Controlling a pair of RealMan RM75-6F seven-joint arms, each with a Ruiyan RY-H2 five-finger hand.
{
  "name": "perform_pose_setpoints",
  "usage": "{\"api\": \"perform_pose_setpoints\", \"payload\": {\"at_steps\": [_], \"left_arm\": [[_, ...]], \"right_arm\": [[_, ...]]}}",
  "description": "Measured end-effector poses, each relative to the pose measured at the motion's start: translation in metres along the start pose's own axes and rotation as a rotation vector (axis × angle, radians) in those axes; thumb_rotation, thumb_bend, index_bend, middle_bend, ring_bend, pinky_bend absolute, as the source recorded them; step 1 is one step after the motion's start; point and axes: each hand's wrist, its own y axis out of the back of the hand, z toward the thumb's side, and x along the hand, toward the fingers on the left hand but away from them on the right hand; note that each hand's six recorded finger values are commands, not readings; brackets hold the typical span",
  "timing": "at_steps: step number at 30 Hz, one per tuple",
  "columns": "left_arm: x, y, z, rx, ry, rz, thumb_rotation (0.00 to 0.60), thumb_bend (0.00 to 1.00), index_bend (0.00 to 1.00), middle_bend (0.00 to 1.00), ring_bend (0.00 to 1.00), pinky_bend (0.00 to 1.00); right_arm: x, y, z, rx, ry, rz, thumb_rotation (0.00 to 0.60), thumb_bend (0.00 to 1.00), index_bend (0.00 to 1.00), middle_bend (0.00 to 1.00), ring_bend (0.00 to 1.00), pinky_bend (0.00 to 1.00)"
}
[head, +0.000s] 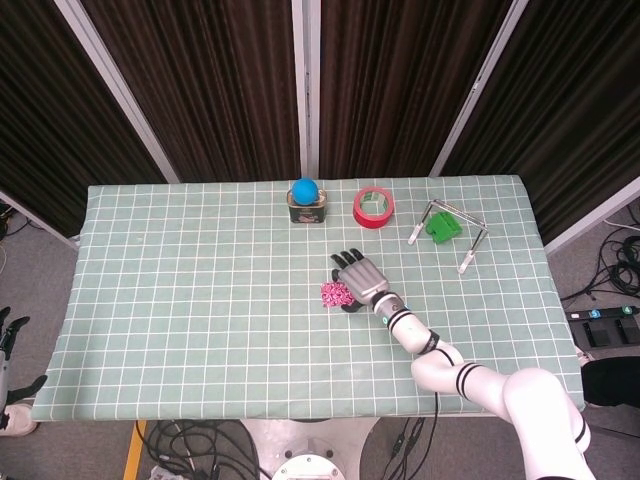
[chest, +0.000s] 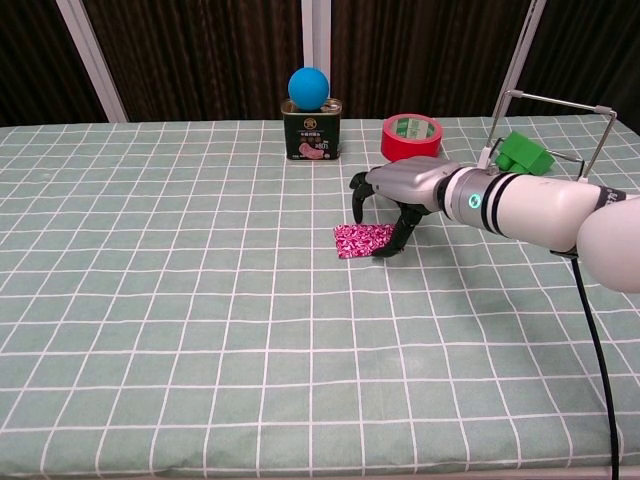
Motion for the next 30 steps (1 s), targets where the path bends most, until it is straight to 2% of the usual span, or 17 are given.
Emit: {"api": "perform_pose_setpoints", "payload": {"at_steps": [7,12,16,19,23,30], "left_arm": [[0.0,0.001,0.0,0.0,0.001,0.002,0.6,0.08,0.23,0.16,0.11,0.15],[0.0,0.001,-0.002,-0.002,0.004,0.004,0.6,0.08,0.23,0.16,0.11,0.15],[0.002,0.001,-0.003,-0.005,0.005,0.007,0.6,0.08,0.23,0.16,0.11,0.15],[0.004,0.002,-0.001,-0.006,-0.002,0.01,0.6,0.08,0.23,0.16,0.11,0.15],[0.009,0.003,0.004,-0.005,-0.02,0.015,0.6,0.08,0.23,0.16,0.11,0.15],[0.015,0.005,0.015,0.0,-0.047,0.021,0.6,0.08,0.23,0.16,0.11,0.15]], "right_arm": [[0.001,0.004,-0.002,-0.005,-0.001,-0.018,0.44,0.15,0.27,0.04,0.0,0.0],[0.015,0.018,-0.015,-0.05,-0.018,-0.082,0.446,0.15,0.24,0.04,0.0,0.0],[0.04,0.03,-0.038,-0.088,-0.058,-0.154,0.453,0.15,0.23,0.04,0.0,0.0],[0.069,0.037,-0.059,-0.126,-0.107,-0.216,0.455,0.16,0.22,0.03,0.0,0.0],[0.124,0.043,-0.09,-0.183,-0.19,-0.301,0.455,0.16,0.21,0.02,0.0,0.0],[0.224,0.037,-0.125,-0.225,-0.313,-0.421,0.456,0.16,0.21,0.02,0.0,0.0]]}}
